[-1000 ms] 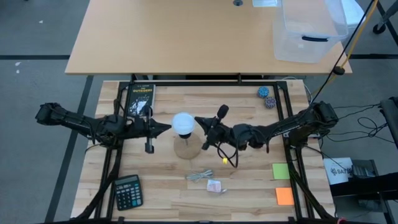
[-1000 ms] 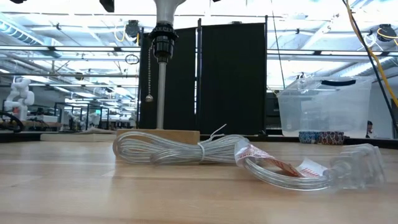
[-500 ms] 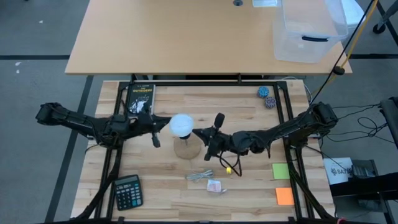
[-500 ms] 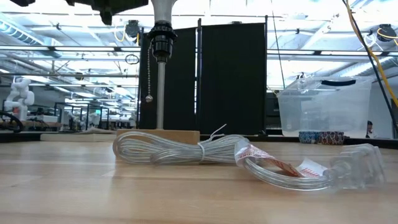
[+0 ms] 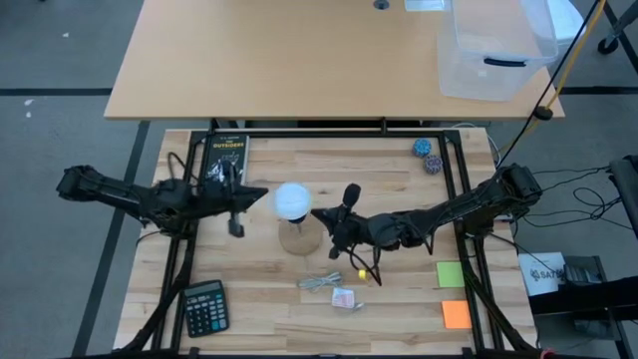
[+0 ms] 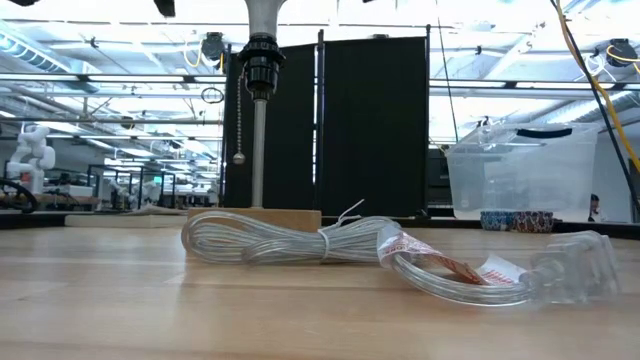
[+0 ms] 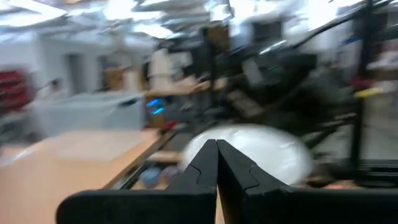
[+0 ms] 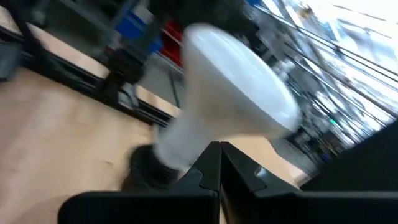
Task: Screw lightbulb
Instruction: Insert the lightbulb into the lamp socket
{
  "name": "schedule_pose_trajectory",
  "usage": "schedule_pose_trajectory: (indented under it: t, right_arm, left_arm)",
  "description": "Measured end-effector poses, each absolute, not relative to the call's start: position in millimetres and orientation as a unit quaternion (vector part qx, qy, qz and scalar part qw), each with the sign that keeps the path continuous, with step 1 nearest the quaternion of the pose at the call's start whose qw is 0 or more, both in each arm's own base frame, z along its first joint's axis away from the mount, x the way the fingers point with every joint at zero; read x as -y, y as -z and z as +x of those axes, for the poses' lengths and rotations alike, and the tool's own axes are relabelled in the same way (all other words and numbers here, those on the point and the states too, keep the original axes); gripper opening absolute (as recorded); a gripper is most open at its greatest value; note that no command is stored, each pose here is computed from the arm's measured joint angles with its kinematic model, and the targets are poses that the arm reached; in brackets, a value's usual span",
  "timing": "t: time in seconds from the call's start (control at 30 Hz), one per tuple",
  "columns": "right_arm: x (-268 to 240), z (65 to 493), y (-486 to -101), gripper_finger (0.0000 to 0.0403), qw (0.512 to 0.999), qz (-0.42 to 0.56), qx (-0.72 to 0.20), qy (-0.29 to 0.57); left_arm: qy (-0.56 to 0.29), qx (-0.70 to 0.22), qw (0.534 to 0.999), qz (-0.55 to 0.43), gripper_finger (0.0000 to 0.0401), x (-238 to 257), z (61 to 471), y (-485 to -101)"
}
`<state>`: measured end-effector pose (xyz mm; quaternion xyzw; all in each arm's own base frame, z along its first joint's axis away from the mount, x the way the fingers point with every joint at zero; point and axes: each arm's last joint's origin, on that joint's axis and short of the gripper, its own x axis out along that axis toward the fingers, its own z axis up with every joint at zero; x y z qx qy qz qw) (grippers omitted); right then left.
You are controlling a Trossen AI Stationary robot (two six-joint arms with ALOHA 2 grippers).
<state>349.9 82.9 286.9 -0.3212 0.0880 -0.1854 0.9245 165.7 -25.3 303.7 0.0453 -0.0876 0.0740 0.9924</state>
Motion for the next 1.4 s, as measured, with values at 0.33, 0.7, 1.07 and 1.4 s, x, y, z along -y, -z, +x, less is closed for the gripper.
schedule_pose_trajectory:
  t: [0.33,0.7,1.07,1.4]
  right_arm:
    - [-52.3,355.1,-294.7,0.0000,0.921,-0.288,-0.068,0.253]
    - [-50.7,356.2,-302.0,0.0000,0.930,-0.282,-0.027,0.232]
    - [-57.2,354.5,-302.2,0.0000,0.934,-0.275,-0.026,0.228]
    - [-71.7,353.1,-297.6,0.0000,0.941,-0.283,-0.037,0.180]
  left_arm:
    - [0.024,0.066,0.996,0.054,0.0000,40.5,169.5,-296.7]
    - [-0.023,0.034,0.998,0.053,0.0000,32.5,175.4,-289.8]
    - [-0.058,0.015,0.997,0.047,0.0000,23.0,177.0,-286.4]
    - [-0.132,0.006,0.991,0.034,0.0000,12.7,177.4,-284.9]
